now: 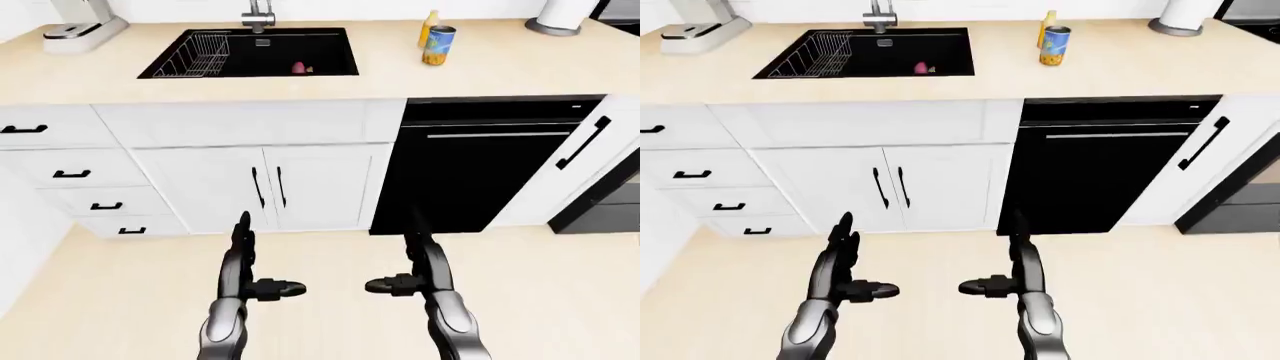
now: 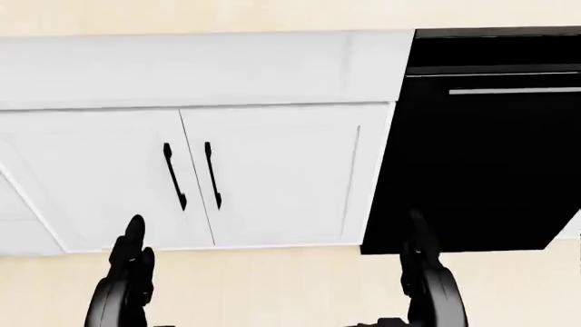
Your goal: Turn the sink spout to the right.
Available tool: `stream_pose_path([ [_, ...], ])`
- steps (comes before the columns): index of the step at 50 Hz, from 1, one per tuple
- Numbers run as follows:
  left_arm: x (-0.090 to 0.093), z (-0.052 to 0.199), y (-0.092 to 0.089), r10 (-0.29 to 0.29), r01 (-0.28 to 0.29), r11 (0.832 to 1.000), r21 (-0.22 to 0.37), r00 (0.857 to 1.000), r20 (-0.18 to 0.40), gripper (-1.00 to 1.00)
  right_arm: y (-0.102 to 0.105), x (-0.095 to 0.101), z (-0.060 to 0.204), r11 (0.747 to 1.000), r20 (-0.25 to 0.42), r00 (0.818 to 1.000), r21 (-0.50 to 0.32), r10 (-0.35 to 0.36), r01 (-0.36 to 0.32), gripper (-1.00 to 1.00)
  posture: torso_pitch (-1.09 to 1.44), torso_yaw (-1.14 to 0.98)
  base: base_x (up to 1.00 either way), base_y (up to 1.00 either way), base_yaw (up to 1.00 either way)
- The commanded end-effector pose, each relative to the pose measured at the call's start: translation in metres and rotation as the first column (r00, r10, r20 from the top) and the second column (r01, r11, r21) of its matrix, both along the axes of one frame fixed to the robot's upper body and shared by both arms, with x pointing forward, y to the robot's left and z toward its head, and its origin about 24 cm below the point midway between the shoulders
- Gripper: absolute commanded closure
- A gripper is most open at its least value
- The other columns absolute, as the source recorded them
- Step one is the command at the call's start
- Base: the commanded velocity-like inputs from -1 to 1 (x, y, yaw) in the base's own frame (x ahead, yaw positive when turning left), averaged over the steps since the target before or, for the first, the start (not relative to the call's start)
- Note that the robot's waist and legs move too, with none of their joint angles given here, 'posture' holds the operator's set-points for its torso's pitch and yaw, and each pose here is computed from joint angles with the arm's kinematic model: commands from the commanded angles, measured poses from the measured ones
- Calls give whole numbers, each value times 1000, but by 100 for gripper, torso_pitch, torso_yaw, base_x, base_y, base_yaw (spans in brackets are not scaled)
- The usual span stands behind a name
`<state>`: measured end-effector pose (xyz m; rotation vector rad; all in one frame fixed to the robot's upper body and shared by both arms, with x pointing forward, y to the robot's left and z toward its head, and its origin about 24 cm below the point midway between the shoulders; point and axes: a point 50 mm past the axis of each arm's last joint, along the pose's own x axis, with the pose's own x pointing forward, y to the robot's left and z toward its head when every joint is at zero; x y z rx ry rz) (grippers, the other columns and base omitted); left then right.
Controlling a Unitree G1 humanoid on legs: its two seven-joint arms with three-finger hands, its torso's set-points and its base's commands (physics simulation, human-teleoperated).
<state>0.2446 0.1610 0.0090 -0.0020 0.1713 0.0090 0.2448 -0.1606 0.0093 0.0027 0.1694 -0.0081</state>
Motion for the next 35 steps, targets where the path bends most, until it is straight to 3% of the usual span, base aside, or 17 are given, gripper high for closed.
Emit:
stream_pose_path([
  [1, 6, 42, 5, 2, -3, 1000, 8, 983, 181, -100, 8, 9, 35, 1000, 163, 986, -7, 26, -25, -100, 0, 0, 0, 0, 0],
  [24, -2, 48, 3, 3, -6, 1000, 12, 981, 195, -100, 9, 10, 38, 998, 175, 984, -58, 45, -36, -100, 0, 0, 0, 2, 0],
  [35, -2, 46, 3, 4, -7, 1000, 16, 981, 195, -100, 10, 10, 36, 996, 172, 984, -73, 54, -42, -100, 0, 0, 0, 100, 0],
])
